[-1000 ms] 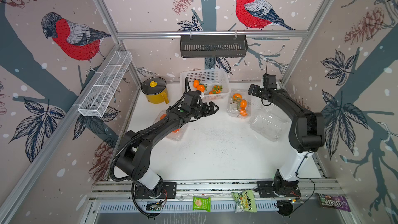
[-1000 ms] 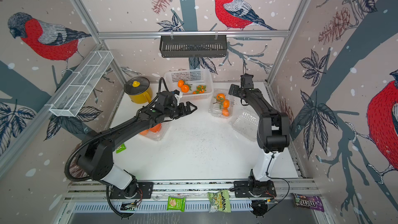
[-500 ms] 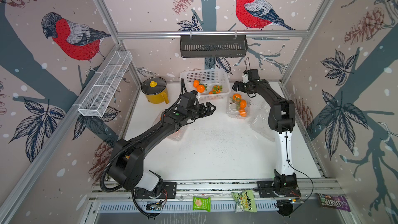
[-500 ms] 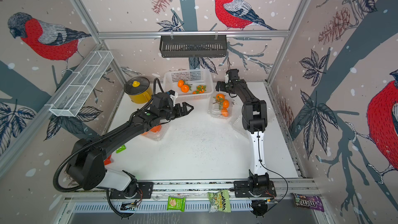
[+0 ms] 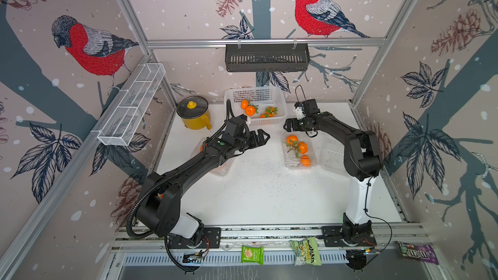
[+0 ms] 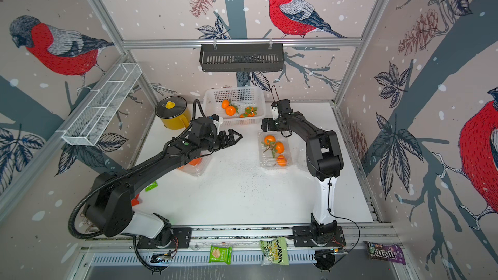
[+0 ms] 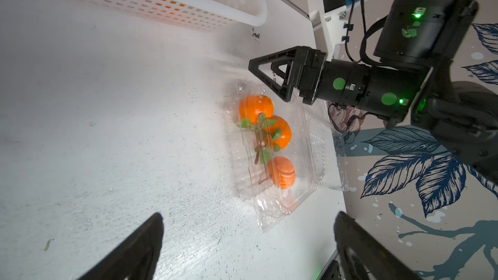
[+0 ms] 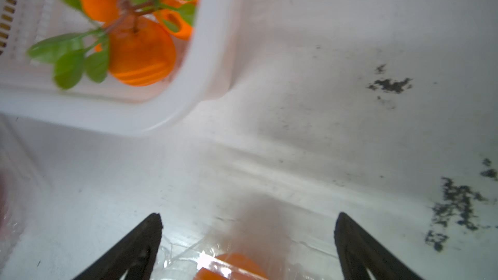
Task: Take oranges out of containers
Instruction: Move the packing box to the center of the board.
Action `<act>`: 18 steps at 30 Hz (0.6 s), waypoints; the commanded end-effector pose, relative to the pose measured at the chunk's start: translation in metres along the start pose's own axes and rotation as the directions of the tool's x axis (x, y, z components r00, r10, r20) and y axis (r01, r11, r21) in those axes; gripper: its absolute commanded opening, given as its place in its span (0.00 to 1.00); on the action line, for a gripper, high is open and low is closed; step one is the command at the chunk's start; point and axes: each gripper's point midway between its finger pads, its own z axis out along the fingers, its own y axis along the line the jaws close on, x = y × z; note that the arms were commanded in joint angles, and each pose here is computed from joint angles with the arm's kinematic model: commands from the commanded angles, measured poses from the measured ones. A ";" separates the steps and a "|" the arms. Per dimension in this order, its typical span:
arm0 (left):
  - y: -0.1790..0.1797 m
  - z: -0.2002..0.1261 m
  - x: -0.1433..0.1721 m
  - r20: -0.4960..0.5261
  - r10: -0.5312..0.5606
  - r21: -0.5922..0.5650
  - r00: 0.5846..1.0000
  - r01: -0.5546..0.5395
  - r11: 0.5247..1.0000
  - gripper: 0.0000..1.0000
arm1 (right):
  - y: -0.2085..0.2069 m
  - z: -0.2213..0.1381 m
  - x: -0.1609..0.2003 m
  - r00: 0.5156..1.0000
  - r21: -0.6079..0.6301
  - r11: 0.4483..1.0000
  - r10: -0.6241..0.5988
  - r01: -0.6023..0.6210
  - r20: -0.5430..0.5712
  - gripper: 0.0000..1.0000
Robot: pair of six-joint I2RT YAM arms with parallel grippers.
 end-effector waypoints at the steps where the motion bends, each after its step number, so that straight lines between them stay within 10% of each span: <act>1: -0.006 0.000 -0.003 0.012 -0.002 0.039 1.000 0.002 0.999 0.97 | 0.028 -0.017 -0.007 0.993 0.007 0.996 -0.091 0.091 0.073 1.00; 9: -0.002 0.002 0.002 0.004 0.010 0.037 1.000 -0.010 0.999 0.97 | -0.010 -0.106 0.017 0.951 0.104 0.962 0.227 -0.253 0.212 1.00; 18: -0.006 0.017 0.003 -0.037 0.013 0.076 0.999 -0.010 0.997 0.97 | -0.004 -0.092 0.079 0.953 0.098 0.952 0.277 -0.289 0.124 1.00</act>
